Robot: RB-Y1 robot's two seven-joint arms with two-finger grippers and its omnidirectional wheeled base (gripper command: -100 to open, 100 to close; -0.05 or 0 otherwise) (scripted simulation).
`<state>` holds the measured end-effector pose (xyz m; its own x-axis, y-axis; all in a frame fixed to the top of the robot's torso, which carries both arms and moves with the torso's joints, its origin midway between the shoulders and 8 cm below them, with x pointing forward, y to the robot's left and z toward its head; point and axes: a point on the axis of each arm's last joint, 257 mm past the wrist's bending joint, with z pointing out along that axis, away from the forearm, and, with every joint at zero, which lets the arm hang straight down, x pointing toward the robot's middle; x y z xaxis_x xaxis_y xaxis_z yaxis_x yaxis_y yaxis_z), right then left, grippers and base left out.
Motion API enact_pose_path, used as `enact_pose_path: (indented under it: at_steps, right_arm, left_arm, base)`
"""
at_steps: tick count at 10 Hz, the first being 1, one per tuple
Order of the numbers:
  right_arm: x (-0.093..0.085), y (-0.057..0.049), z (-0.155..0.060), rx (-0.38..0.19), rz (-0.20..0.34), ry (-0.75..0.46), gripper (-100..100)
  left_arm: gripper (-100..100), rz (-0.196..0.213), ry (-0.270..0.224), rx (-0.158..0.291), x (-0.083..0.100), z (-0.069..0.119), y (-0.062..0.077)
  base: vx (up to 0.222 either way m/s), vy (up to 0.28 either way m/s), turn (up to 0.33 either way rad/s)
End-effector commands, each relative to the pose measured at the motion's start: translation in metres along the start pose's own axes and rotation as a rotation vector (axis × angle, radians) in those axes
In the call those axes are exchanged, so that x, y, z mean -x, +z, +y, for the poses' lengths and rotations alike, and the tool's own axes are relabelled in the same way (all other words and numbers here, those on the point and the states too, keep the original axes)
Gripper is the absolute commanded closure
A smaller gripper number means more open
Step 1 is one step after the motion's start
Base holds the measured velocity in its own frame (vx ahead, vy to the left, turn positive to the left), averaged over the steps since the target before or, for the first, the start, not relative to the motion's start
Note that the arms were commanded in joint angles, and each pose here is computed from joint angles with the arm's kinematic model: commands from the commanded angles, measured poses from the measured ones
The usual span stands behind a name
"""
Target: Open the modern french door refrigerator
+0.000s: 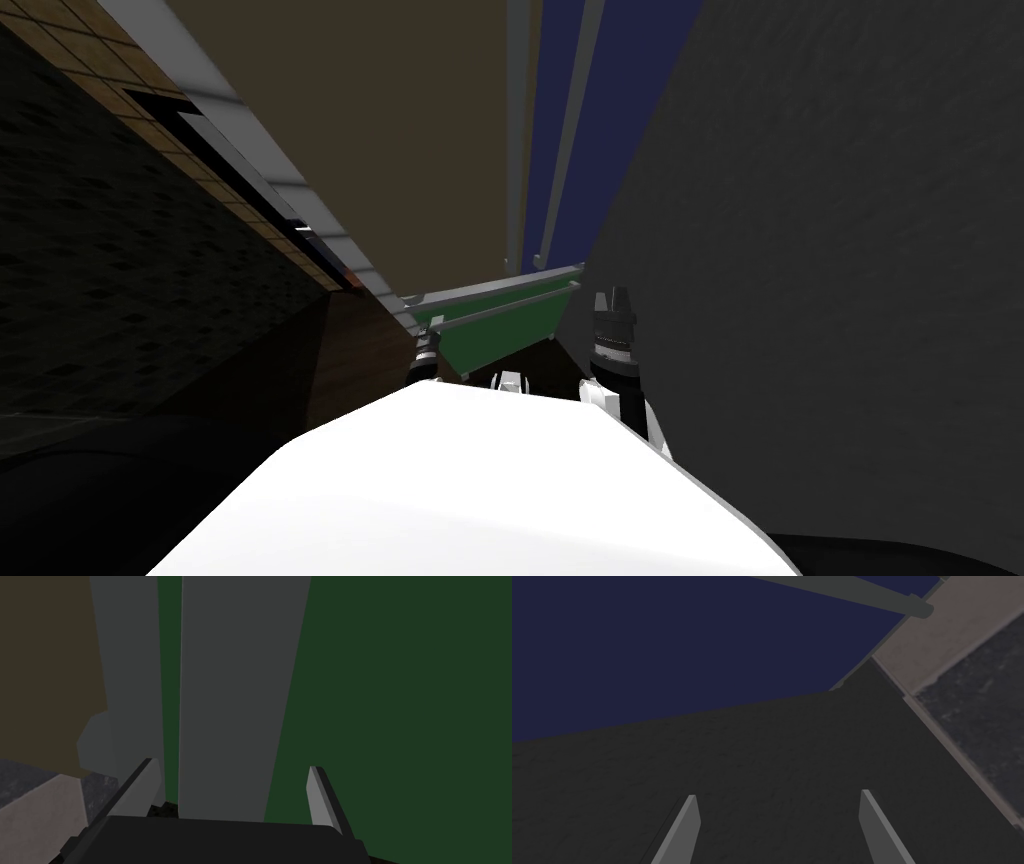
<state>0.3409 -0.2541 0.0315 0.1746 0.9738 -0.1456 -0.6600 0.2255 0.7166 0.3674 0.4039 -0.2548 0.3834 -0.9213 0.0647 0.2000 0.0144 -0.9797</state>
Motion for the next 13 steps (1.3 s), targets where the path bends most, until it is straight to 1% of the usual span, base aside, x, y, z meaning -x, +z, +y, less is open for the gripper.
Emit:
enact_pose_path:
  at_steps: [1,2,3,6,7,8,12,13]
  right_arm:
    - [0.0,0.0,0.0,0.0,0.0,0.0,0]
    - [0.0,0.0,0.0,0.0,0.0,0.0,0]
    - [0.0,0.0,0.0,0.0,0.0,0.0,0]
    - [0.0,0.0,0.0,0.0,0.0,0.001,0]
    - [0.0,0.0,0.0,0.0,0.0,0.001,0]
    - [0.0,0.0,0.0,0.0,0.0,0.0,0]
    - [0.0,0.0,0.0,0.0,0.0,0.0,0]
    - [0.0,0.0,0.0,0.0,0.0,0.0,0]
  left_arm:
    - [100,0.002,-0.001,0.003,-0.002,0.006,-0.003]
    - [100,0.001,0.0,0.001,0.0,0.003,-0.001]
    - [100,0.002,0.0,-0.004,0.0,-0.002,-0.002]
    - [100,0.004,0.001,0.001,0.001,-0.007,-0.005]
    - [100,0.003,0.002,-0.002,0.001,-0.006,-0.004]
    - [100,0.004,0.002,0.006,0.001,-0.005,-0.008]
    - [100,0.008,0.001,0.002,0.0,-0.008,-0.012]
    - [100,0.007,0.002,0.004,0.0,-0.007,-0.012]
  base:
    - [-0.041,-0.013,0.012]
    - [-0.024,-0.004,0.006]
    - [-0.109,-0.075,0.008]
    - [-0.173,-0.111,0.01]
    - [-0.087,-0.058,0.006]
    - [-0.091,-0.046,0.007]
    - [-0.156,-0.088,0.007]
    - [-0.073,-0.05,0.006]
